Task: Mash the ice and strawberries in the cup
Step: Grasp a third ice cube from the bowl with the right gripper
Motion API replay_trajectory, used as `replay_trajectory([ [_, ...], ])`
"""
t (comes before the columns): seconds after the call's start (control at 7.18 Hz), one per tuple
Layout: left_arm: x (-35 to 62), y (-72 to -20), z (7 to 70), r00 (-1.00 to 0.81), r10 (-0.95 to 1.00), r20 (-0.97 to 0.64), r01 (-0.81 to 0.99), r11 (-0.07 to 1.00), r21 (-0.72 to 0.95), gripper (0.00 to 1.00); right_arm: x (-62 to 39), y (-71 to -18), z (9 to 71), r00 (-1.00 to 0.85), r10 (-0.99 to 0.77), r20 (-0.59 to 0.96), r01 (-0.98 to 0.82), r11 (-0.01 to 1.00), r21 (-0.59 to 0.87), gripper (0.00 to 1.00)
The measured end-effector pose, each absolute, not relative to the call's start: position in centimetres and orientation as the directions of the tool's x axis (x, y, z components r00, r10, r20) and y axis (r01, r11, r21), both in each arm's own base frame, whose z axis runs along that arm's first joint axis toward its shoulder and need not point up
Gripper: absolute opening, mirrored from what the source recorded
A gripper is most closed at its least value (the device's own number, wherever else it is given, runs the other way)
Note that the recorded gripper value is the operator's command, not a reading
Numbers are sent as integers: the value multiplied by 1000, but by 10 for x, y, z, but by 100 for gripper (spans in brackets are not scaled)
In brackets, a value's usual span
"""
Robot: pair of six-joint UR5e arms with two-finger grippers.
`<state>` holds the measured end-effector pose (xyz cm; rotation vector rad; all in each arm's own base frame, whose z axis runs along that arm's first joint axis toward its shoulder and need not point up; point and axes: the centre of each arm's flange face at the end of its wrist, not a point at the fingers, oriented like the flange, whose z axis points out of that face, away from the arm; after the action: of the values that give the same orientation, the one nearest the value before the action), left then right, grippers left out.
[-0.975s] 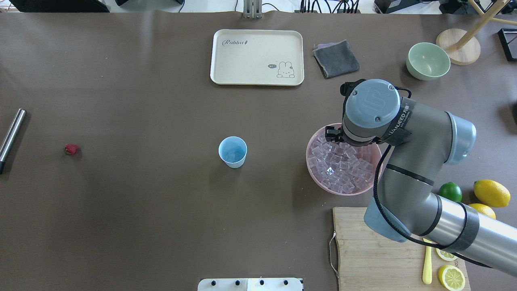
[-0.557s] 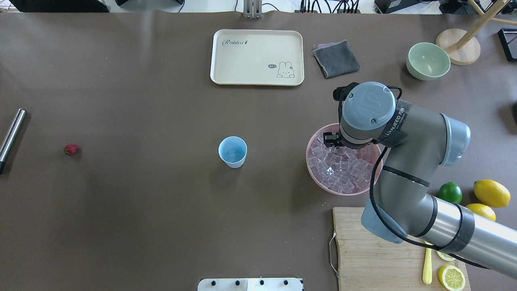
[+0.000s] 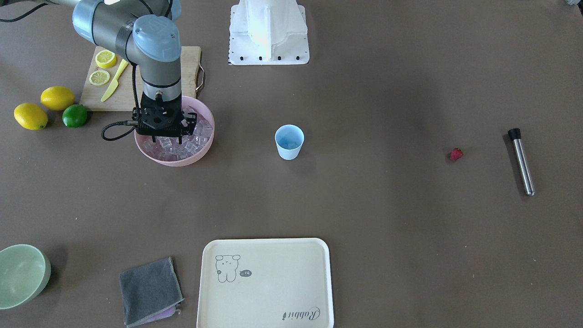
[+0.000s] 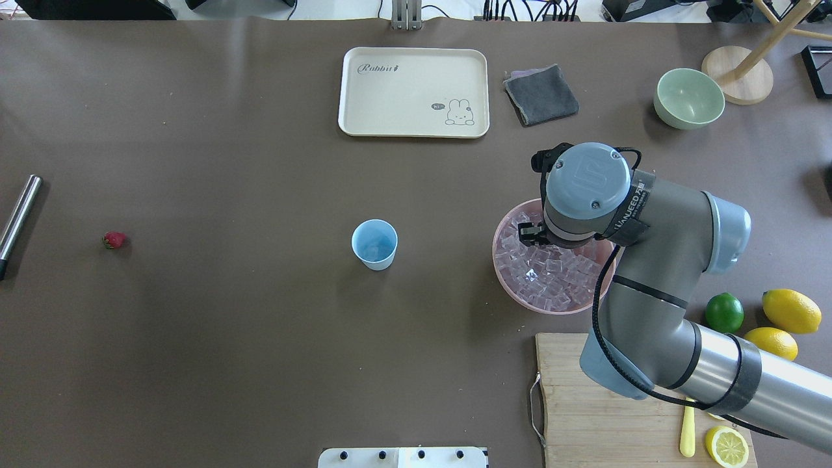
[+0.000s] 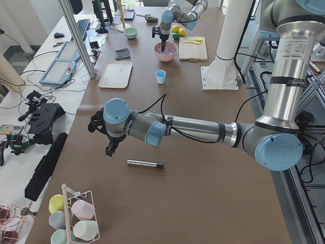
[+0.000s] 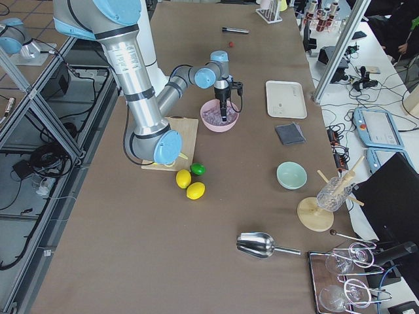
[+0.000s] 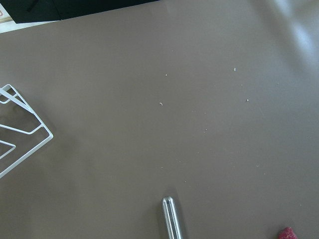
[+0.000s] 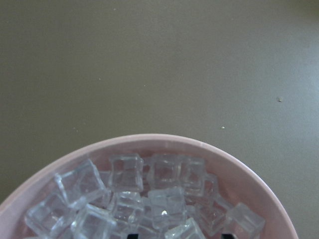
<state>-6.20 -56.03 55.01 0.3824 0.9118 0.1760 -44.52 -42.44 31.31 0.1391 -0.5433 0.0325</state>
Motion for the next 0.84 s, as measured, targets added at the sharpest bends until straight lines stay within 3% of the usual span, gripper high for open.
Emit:
replay_trajectory([
  [0.42,-60,-559,543,577,318,-753,13,917,398,99,-443,-424,318,859,-4,512,-66,991,118,52],
  [0.56,-60,-558,543,573,319,-755,13,918,397,99,-443,-423,321,861,-4,509,-64,991,116,48],
  [0.84,-60,-558,542,570,321,-756,13,917,399,99,-444,-422,324,863,-4,506,-62,992,113,32],
])
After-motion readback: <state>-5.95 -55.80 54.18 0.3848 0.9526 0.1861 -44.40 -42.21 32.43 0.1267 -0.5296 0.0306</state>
